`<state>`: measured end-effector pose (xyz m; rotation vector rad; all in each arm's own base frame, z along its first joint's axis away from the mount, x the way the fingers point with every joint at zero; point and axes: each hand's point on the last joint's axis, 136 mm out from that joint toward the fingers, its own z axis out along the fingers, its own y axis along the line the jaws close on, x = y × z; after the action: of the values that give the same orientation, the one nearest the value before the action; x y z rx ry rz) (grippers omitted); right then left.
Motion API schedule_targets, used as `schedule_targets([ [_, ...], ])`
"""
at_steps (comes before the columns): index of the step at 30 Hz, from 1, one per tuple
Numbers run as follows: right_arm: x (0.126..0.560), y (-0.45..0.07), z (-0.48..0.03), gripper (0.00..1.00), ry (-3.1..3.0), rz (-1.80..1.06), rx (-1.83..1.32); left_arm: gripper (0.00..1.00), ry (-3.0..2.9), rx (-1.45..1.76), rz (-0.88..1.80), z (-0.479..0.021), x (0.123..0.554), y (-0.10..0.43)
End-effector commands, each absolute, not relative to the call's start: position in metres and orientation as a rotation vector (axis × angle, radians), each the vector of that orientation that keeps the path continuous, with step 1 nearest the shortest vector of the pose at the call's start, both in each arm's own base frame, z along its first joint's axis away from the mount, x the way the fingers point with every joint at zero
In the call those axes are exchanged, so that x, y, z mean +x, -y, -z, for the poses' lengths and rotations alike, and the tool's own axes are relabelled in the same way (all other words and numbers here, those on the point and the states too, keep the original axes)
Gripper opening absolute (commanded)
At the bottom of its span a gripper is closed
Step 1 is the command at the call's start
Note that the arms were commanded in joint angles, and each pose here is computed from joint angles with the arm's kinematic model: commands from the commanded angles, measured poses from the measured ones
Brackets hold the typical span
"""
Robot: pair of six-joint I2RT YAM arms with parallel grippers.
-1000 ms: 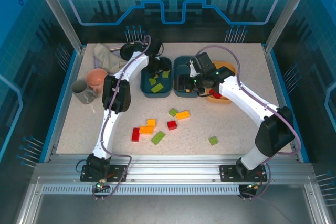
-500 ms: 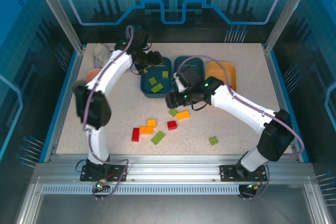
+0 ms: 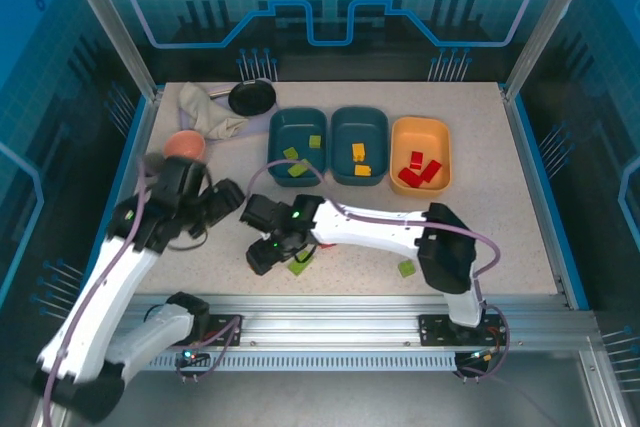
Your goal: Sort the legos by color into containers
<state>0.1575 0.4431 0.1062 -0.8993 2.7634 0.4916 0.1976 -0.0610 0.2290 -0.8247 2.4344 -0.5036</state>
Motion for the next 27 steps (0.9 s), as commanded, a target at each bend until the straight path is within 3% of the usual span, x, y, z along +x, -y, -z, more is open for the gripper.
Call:
schedule_targets([
  [1, 0.156, -0.449, -0.096, 0.71, -2.895, -0.434, -0.622, 0.82, -2.477, -0.883, 0.454, -0.217, 0.146, 0.043],
  [7, 0.156, -0.453, -0.061, 0.67, -3.029, -0.322, -0.216, 0.82, -2.506, -0.849, 0.448, -0.222, 0.074, 0.022],
  [13, 0.163, -0.472, -0.046, 0.67, -3.024, -0.294, -0.102, 0.82, -2.542, -0.800, 0.449, -0.220, 0.026, 0.011],
  [22, 0.170, -0.465, -0.014, 0.64, -3.060, -0.090, 0.042, 0.82, -2.515, -0.702, 0.507, -0.234, 0.013, 0.013],
  [27, 0.177, -0.469, -0.007, 0.51, -3.047, -0.099, 0.027, 0.82, -2.510, -0.674, 0.517, -0.236, 0.013, 0.014],
])
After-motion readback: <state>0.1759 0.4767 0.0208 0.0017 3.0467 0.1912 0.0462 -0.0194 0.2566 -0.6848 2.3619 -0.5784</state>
